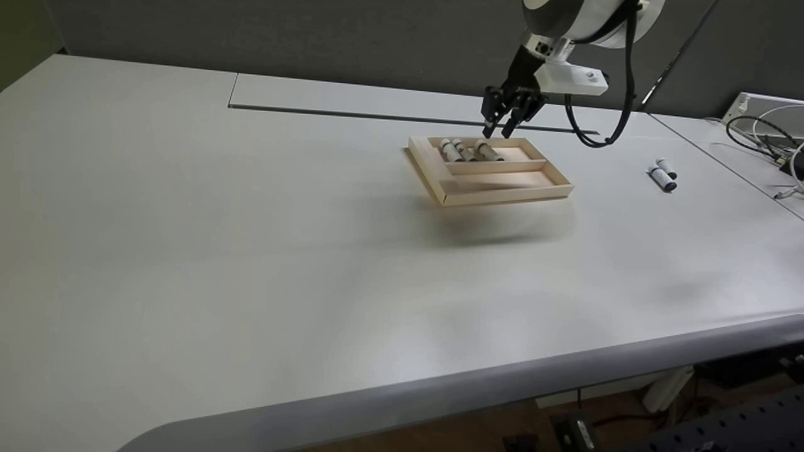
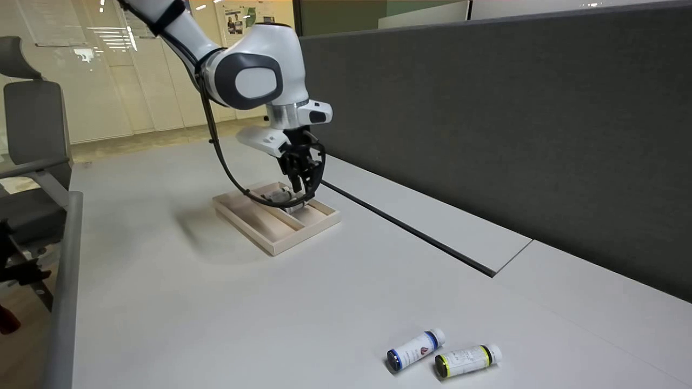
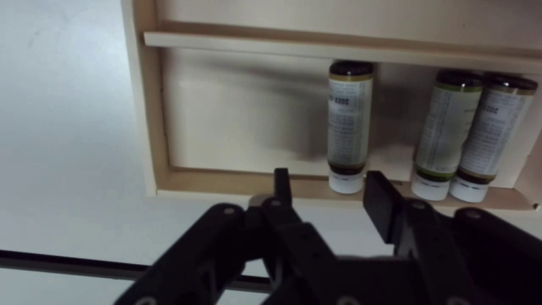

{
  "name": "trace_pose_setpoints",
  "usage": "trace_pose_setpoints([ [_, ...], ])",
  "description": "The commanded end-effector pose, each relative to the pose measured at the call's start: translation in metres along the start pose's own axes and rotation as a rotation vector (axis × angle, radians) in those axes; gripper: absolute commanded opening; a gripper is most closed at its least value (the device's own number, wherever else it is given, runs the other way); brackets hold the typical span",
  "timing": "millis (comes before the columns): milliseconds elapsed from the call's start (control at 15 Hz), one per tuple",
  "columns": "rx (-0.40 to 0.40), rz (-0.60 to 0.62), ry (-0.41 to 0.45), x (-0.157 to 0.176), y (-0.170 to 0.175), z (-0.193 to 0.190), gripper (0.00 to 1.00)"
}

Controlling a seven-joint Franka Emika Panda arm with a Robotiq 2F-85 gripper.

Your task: Take the bottle that is near the box and put it in the top compartment of the box

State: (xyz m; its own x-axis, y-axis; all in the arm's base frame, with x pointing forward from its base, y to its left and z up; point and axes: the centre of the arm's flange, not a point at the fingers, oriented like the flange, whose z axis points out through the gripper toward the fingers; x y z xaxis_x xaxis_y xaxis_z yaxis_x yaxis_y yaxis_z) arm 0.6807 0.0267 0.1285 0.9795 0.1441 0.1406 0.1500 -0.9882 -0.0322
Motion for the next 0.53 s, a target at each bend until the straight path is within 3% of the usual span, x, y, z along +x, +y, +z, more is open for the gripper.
trace_pose_setpoints([
  [0,-0.011,0.036,-0.028,-0.009,0.012,-0.008,0.19],
  [200,-0.011,0.042,-0.048,-0.010,0.016,-0.004,0.02],
  [467,-0.013,0.037,-0.082,-0.012,0.012,0.005,0.00],
])
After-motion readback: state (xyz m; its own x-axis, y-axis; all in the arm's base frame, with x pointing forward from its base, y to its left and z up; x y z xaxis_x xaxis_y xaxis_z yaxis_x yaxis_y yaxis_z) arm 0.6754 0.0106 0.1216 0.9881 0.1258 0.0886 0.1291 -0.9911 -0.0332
